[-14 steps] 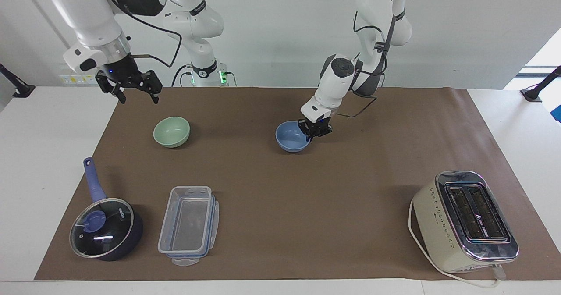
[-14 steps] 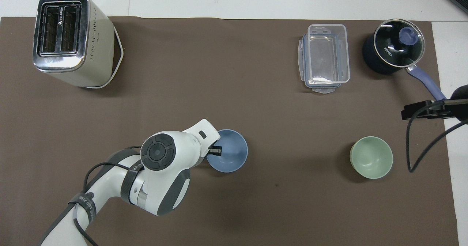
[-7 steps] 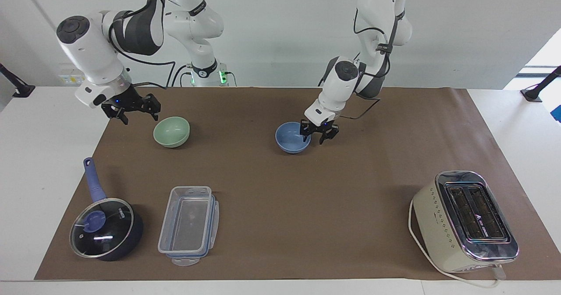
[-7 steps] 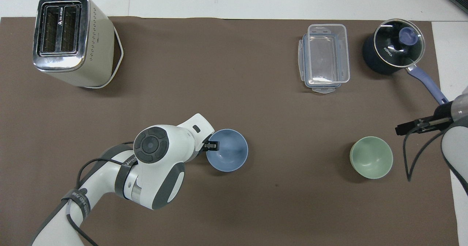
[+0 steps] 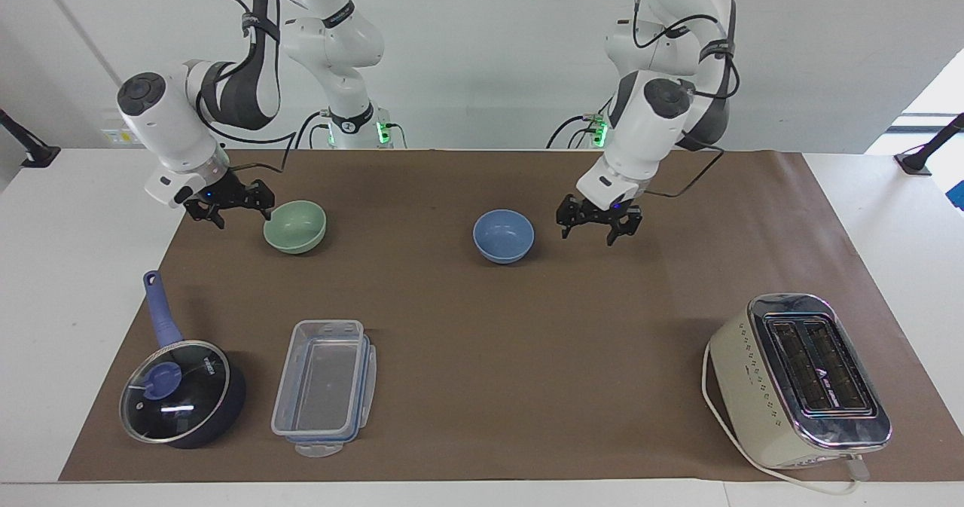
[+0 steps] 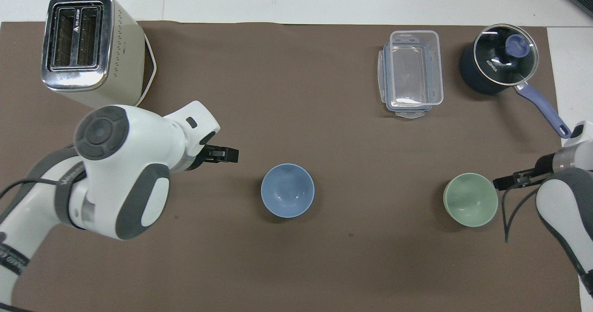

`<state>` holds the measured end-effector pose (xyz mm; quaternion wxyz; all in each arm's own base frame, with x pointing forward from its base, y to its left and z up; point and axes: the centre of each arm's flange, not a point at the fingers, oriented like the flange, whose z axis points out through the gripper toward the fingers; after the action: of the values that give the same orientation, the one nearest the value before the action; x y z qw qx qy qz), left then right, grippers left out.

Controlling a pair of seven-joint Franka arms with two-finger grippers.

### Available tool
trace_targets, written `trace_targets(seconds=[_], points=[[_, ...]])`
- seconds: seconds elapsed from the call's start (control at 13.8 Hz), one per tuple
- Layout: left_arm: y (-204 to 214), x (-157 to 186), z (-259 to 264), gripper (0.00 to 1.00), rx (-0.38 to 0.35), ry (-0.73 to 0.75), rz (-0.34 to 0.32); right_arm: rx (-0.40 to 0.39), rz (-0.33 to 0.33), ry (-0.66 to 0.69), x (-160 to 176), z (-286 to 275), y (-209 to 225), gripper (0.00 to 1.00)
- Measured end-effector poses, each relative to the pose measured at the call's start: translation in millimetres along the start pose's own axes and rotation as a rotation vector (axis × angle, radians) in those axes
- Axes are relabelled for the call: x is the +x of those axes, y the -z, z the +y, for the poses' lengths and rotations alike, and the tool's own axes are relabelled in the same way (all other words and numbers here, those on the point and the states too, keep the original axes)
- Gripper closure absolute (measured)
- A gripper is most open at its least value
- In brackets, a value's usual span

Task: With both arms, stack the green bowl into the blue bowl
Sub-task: 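Withdraw the left gripper while the right gripper grasps the green bowl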

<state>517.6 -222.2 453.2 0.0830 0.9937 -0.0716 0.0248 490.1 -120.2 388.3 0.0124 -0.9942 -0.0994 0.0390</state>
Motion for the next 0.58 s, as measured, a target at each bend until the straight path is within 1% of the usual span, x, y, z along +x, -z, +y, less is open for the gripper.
trace_targets(seconds=[0.22,0.36,0.58], points=[[92,1,-42,0.0,0.002,0.031,0.024,-0.002,0.013,0.012,-20,11,-37,0.0],[128,4,-63,0.0,0.018,0.001,0.038,-0.001,0.011,0.011,-26,10,-48,0.0],[168,9,-102,0.0,0.029,-0.061,0.027,0.005,0.001,0.013,-29,7,-54,0.0]])
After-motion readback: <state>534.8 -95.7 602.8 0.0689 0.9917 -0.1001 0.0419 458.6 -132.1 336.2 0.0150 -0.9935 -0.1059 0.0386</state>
